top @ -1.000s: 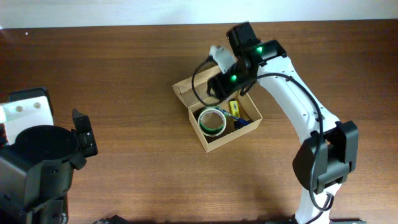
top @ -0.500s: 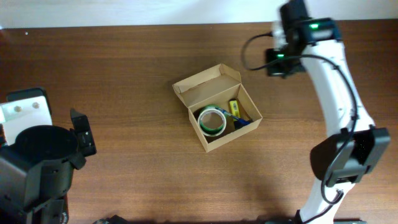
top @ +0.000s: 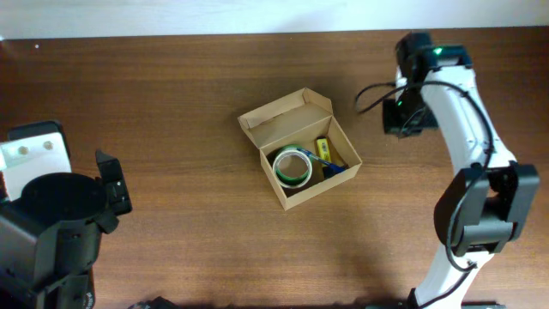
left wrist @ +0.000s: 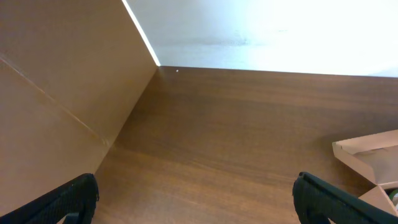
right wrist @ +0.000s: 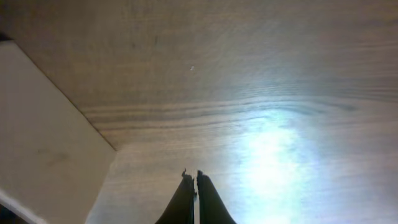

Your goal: Pack container

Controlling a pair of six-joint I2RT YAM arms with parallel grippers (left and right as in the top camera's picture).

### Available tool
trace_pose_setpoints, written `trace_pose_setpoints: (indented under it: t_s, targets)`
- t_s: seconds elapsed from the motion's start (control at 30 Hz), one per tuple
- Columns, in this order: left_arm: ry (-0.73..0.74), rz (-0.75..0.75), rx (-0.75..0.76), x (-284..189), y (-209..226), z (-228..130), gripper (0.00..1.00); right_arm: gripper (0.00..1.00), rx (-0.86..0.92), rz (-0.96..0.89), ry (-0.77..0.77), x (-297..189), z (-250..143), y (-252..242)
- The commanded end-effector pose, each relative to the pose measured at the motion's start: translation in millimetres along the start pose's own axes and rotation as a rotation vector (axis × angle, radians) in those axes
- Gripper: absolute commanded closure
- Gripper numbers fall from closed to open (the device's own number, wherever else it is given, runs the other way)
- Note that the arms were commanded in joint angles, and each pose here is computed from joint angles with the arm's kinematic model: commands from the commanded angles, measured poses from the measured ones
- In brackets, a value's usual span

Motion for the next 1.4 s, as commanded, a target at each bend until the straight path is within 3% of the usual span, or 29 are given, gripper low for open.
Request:
trace_pose_setpoints:
  t_s: [0.0,0.3,0.9,1.37]
  targets:
    - [-0.001,0.021,0.018,1,1,0,0.00,0.96,-0.006,-0.003,0.037,21,-6,7]
    - [0.000,0.020,0.018,1,1,0,0.01,0.96,-0.012,0.117,0.126,59,-25,18]
    - [0.000,0.020,0.018,1,1,0,0.01,0.96,-0.277,0.146,0.082,52,-42,113]
    - [0.000,0.020,0.018,1,1,0,0.00,0.96,-0.281,0.223,0.088,51,-45,126]
Point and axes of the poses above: each gripper's point midway between its finger pads, its own x axis out along the fingers, its own y axis along the line the jaws close on, z = x × y, the point moved 10 cm from there along -x, back along the fingers, and after that the axes turned 2 degrees about -x, right-handed, at the moved point
